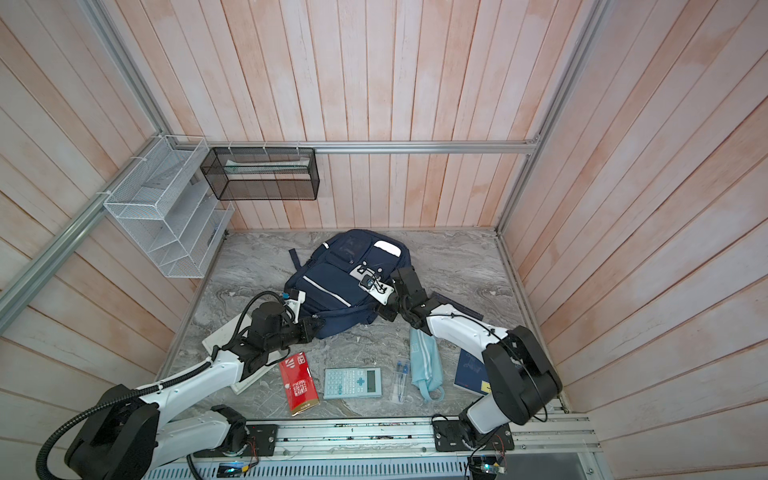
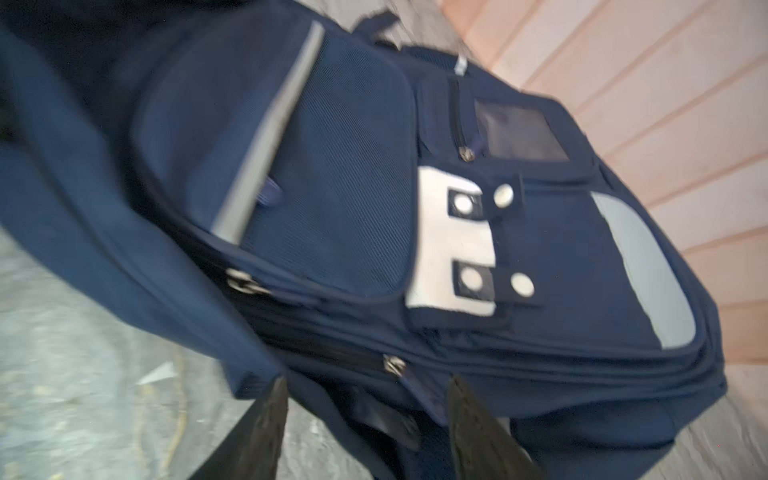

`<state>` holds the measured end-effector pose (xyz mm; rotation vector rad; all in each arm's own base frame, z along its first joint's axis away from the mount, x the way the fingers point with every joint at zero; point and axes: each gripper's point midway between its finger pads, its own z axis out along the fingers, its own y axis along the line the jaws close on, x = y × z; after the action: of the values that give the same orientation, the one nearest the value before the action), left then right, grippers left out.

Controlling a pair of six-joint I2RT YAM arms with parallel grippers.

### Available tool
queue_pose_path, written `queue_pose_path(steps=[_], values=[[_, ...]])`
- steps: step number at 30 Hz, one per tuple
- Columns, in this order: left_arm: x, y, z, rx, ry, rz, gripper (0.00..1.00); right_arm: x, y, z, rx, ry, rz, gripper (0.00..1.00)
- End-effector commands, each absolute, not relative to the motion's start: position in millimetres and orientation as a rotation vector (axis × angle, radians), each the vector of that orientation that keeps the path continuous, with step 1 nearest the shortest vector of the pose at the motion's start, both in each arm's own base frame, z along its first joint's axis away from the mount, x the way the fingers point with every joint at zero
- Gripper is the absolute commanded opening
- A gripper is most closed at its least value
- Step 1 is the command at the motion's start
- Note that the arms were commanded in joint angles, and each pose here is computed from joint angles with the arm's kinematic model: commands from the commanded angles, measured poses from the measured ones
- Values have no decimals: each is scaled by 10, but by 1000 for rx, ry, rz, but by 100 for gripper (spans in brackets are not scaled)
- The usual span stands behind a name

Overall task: Pack the student bag
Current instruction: 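Drag the zipper around the pocket with the right gripper while the left holds the bag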

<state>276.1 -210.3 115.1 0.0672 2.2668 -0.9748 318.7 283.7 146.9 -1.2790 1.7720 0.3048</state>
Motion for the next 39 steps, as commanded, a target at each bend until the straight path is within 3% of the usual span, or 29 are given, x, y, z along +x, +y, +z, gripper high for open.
queue_pose_path(steps=[1, 5, 11, 14, 16, 19, 25, 27, 28, 30, 39], values=[[2799, -2274, 1429, 87, 2179, -1041, 0, 2726, 3213, 1703, -1349, 1599, 451, 67], [2748, -2383, 1492, 118, 2181, -1058, 0, 2625, 3504, 1638, -1422, 1569, 535, 65], [2704, -2367, 1495, 121, 2191, -1045, 0, 2687, 3717, 1217, -1547, 1692, 515, 50], [2728, -2346, 1463, 128, 2202, -1029, 0, 2682, 3738, 1045, -1560, 1722, 523, 26], [2779, -2255, 1458, 115, 2206, -1037, 0, 2627, 3674, 893, -1604, 1764, 516, 0], [2912, -2012, 1467, 59, 2188, -1019, 0, 2568, 3502, 741, -1625, 1833, 496, 0], [3229, -1390, 1184, -91, 2300, -707, 1, 2627, 3122, 701, -1572, 1889, 354, 0], [3319, -1201, 1169, -150, 2283, -697, 15, 2731, 2953, 718, -1514, 1930, 300, 0], [3343, -1150, 1182, -161, 2268, -699, 16, 2768, 2878, 725, -1494, 1946, 293, 0], [3373, -1133, 1210, -147, 2253, -712, 0, 2862, 2723, 708, -1455, 1973, 248, 0], [3035, -1545, 1148, -31, 2298, -847, 0, 3348, 2557, 898, -1269, 1995, 64, 1]])
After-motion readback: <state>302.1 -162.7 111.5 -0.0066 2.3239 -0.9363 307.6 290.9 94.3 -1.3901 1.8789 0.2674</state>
